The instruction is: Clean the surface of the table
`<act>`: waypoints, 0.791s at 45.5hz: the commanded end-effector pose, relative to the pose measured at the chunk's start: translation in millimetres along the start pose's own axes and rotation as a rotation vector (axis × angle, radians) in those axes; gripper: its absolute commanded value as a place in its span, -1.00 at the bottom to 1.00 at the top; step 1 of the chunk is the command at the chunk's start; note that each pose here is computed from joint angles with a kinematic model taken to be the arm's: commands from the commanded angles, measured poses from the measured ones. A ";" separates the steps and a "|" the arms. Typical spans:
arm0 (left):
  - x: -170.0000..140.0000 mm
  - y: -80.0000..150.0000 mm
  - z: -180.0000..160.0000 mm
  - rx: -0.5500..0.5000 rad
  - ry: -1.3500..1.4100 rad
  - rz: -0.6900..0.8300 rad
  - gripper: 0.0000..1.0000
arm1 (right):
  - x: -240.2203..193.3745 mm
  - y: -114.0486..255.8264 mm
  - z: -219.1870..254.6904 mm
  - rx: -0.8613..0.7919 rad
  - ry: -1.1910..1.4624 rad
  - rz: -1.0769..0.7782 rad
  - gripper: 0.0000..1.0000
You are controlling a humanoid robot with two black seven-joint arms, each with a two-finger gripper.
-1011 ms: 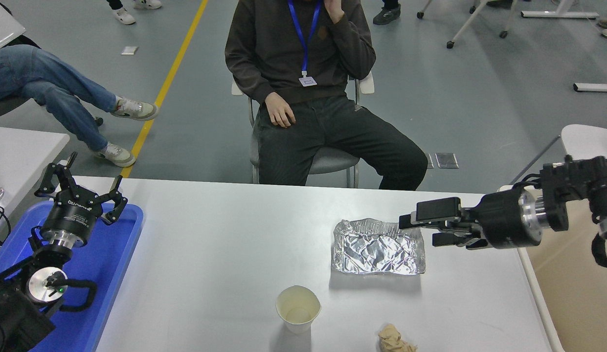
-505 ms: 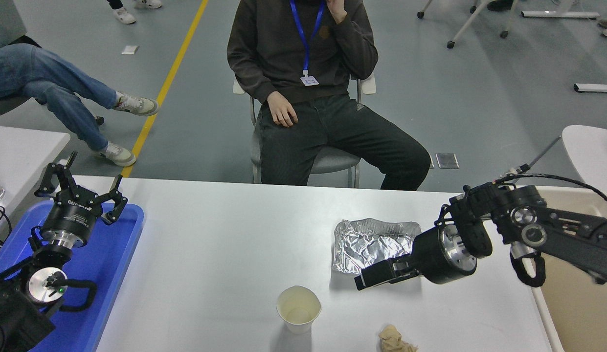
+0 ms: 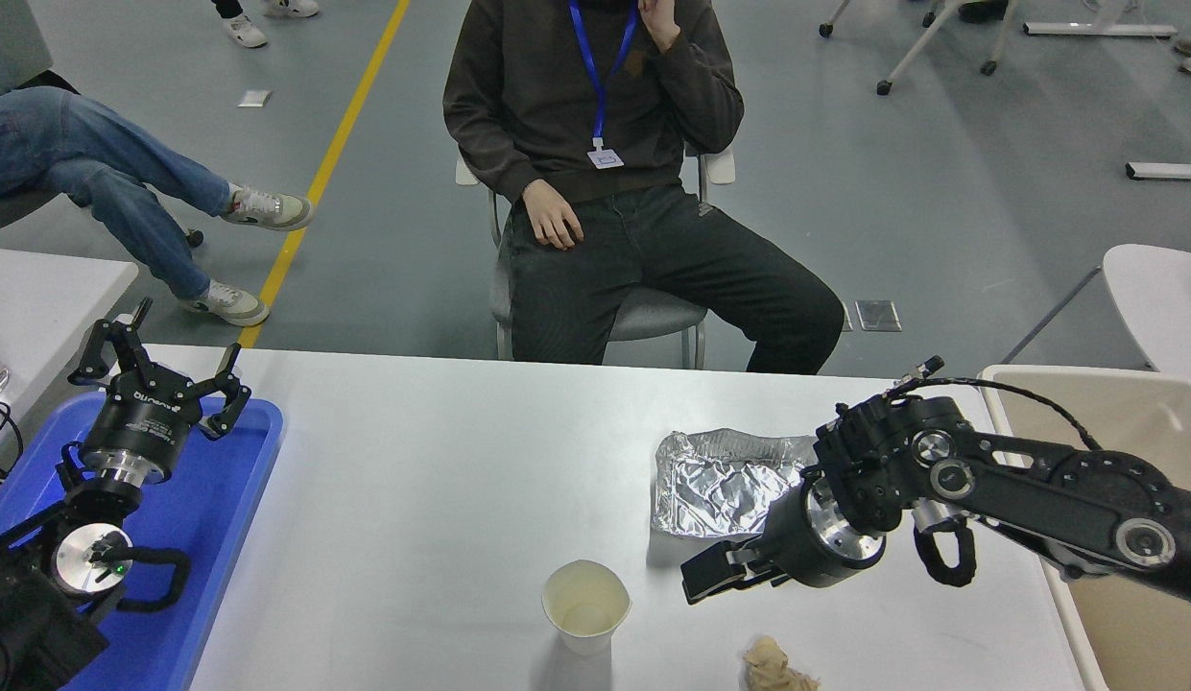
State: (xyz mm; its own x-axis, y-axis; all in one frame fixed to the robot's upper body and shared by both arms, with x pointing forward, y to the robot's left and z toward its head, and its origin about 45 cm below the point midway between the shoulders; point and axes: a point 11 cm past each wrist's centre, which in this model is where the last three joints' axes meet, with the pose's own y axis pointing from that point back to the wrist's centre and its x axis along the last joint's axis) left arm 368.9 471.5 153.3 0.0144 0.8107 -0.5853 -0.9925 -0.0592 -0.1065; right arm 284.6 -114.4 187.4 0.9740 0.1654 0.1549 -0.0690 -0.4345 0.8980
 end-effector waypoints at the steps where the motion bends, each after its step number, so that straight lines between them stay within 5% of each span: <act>1: -0.1 0.0 -0.1 0.001 -0.001 -0.001 1.00 | 2.1 -18.7 -24.1 0.044 -0.039 -0.026 1.00; 36: -0.1 0.0 0.0 0.000 0.000 0.000 1.00 | 19.1 -61.0 -31.7 -0.011 -0.142 0.041 1.00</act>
State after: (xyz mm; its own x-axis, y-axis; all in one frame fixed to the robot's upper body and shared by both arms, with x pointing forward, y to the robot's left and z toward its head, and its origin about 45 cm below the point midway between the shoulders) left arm 368.9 471.4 153.3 0.0152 0.8105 -0.5855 -0.9926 -0.0585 -0.1067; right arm 297.2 -54.0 159.1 0.9951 0.0175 0.0972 -0.0778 -0.4672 0.8807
